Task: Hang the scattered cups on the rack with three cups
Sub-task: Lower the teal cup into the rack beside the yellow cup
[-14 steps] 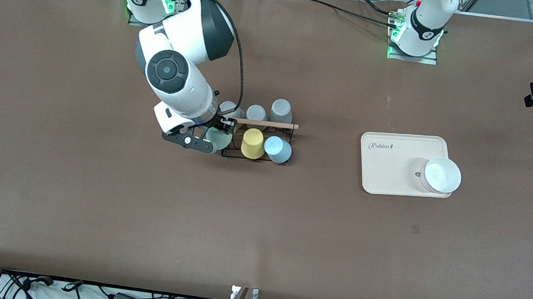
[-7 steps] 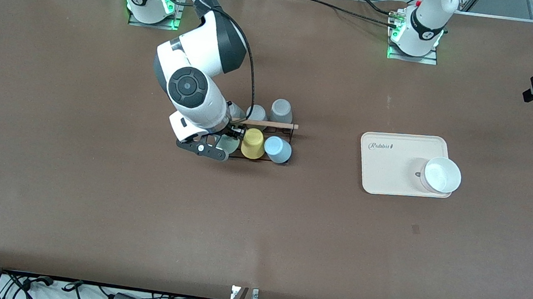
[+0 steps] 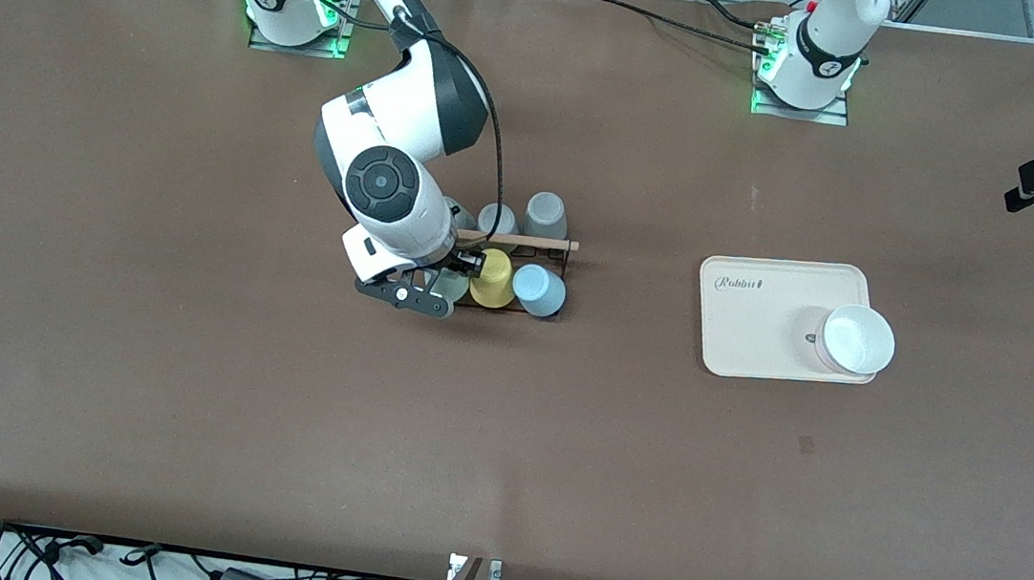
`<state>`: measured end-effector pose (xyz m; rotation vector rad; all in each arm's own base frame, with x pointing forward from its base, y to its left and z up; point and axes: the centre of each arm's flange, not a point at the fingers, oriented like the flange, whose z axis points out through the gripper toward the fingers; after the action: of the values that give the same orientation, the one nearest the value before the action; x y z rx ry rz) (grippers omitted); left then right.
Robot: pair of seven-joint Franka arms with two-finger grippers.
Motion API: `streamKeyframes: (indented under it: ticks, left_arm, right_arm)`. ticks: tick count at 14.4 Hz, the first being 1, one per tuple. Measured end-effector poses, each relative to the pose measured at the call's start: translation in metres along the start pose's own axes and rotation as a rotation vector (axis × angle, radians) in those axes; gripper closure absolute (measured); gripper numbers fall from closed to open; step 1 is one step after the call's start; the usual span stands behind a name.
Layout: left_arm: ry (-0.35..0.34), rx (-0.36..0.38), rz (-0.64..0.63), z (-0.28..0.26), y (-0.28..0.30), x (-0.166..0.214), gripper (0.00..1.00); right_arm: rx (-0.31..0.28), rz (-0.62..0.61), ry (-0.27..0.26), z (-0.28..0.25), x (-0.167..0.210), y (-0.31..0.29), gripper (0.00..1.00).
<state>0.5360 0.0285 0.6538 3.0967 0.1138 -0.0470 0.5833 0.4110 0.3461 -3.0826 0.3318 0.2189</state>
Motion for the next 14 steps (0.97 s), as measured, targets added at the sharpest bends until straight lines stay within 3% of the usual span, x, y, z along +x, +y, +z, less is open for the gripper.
streamKeyframes:
  ticks: [14]
  left_arm:
    - [-0.011,0.002,0.0,0.007,0.001,0.005,0.0]
  right_arm:
    - [-0.01,0.029,0.019,-0.011,0.003,0.001,0.33]
